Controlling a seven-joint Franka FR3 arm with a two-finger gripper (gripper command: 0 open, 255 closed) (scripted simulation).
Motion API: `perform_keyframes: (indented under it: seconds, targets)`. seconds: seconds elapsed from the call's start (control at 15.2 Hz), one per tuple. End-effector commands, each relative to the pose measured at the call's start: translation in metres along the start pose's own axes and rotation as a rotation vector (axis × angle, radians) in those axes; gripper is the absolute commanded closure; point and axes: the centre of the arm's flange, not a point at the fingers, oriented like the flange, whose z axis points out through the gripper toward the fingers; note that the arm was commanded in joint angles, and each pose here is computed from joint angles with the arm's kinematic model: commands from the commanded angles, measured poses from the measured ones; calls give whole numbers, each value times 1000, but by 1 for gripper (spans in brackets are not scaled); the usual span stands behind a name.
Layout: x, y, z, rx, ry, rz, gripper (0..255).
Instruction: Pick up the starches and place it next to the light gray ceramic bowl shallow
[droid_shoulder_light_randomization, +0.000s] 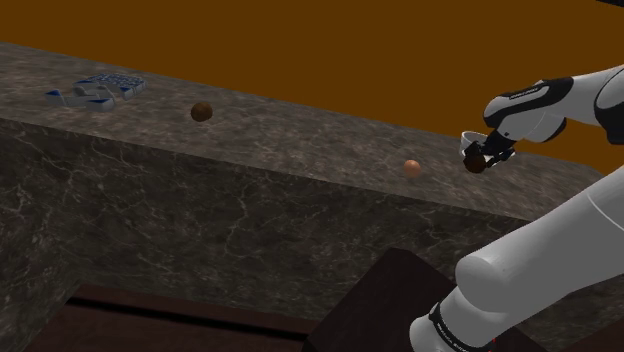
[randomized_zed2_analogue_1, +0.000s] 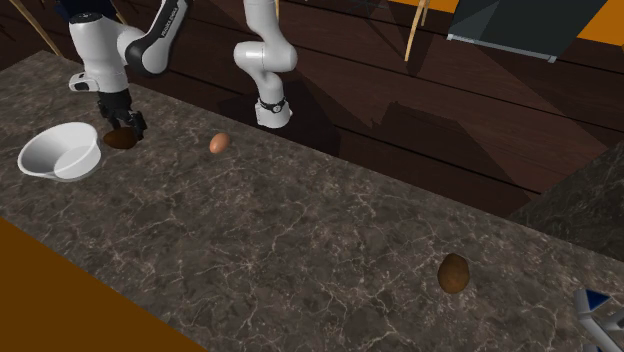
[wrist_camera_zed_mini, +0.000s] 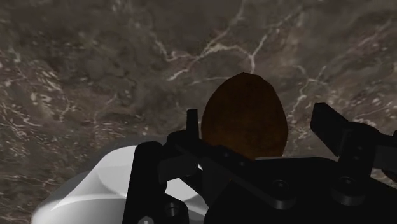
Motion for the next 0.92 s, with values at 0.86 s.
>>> perform_keyframes:
  seconds: [0.86]
  targets:
    - [-2, 1, -49, 1, -2, 0, 0]
